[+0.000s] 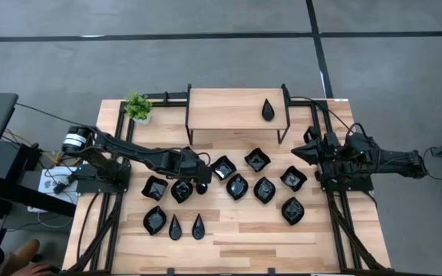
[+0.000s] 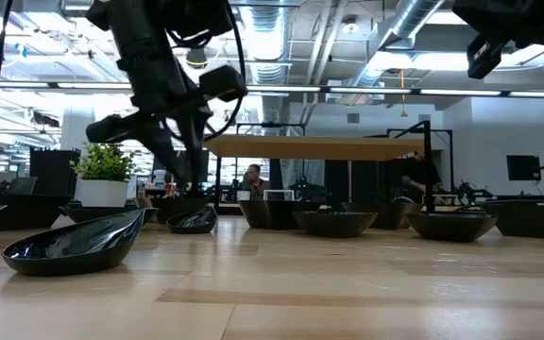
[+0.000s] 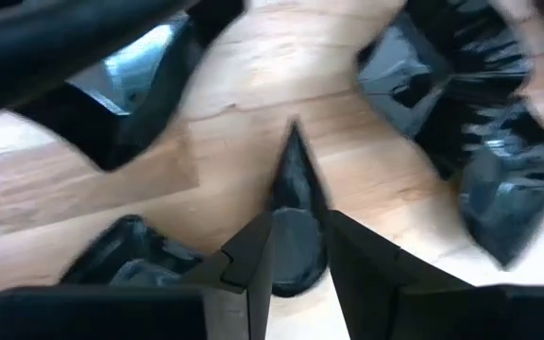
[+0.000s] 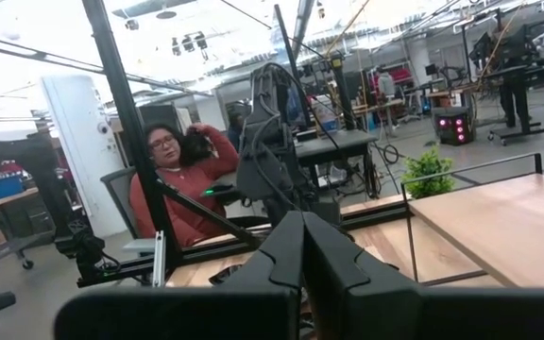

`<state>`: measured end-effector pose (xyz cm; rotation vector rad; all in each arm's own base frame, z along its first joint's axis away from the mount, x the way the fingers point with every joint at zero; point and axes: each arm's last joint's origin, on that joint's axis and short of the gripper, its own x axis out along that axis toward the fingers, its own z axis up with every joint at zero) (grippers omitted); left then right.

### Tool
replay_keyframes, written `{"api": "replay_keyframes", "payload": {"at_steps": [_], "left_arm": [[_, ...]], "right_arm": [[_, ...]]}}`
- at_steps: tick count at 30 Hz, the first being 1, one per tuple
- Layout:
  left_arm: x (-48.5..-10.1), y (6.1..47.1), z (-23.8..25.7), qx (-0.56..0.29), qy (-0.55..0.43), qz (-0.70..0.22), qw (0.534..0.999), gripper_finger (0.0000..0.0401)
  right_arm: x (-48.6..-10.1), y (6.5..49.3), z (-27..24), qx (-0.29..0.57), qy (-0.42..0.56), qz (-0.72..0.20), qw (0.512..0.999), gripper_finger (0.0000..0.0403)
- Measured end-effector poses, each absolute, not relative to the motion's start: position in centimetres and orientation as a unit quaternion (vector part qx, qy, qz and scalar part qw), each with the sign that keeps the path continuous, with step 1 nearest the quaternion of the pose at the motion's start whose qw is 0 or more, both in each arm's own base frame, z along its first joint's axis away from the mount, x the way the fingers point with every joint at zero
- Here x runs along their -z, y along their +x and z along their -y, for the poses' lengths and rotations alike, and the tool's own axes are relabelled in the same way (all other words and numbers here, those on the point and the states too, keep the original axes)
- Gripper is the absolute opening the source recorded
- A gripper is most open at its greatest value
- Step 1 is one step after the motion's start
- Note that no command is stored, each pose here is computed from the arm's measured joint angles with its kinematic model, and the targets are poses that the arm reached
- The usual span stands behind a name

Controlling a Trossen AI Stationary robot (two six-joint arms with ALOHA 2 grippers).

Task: Pick & Place Mini shaped plates
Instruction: Stack the black plate on top of the black plate on the shelf

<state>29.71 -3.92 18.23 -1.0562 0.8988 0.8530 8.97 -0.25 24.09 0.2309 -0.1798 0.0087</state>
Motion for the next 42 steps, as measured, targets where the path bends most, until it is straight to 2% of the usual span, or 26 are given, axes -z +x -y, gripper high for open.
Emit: {"api": "replay_keyframes", "payload": {"at_steps": [8, 19, 42], "left_arm": [[-16.7, 30.2, 4.1, -0.380, -0.465, -0.428, 0.676, 0.0099], [-16.6, 30.4, 4.2, -0.360, -0.448, -0.438, 0.691, 0.0099], [-16.8, 30.7, 4.0, -0.368, -0.444, -0.409, 0.707, 0.0099]], "right_arm": [[-24.1, 9.0, 0.3, -0.004, 0.115, 0.089, 0.989, 0.0000], [-24.1, 9.0, 0.2, -0.004, 0.115, 0.089, 0.989, 0.0000], [-24.1, 9.0, 0.2, -0.004, 0.115, 0.089, 0.989, 0.0000]]}}
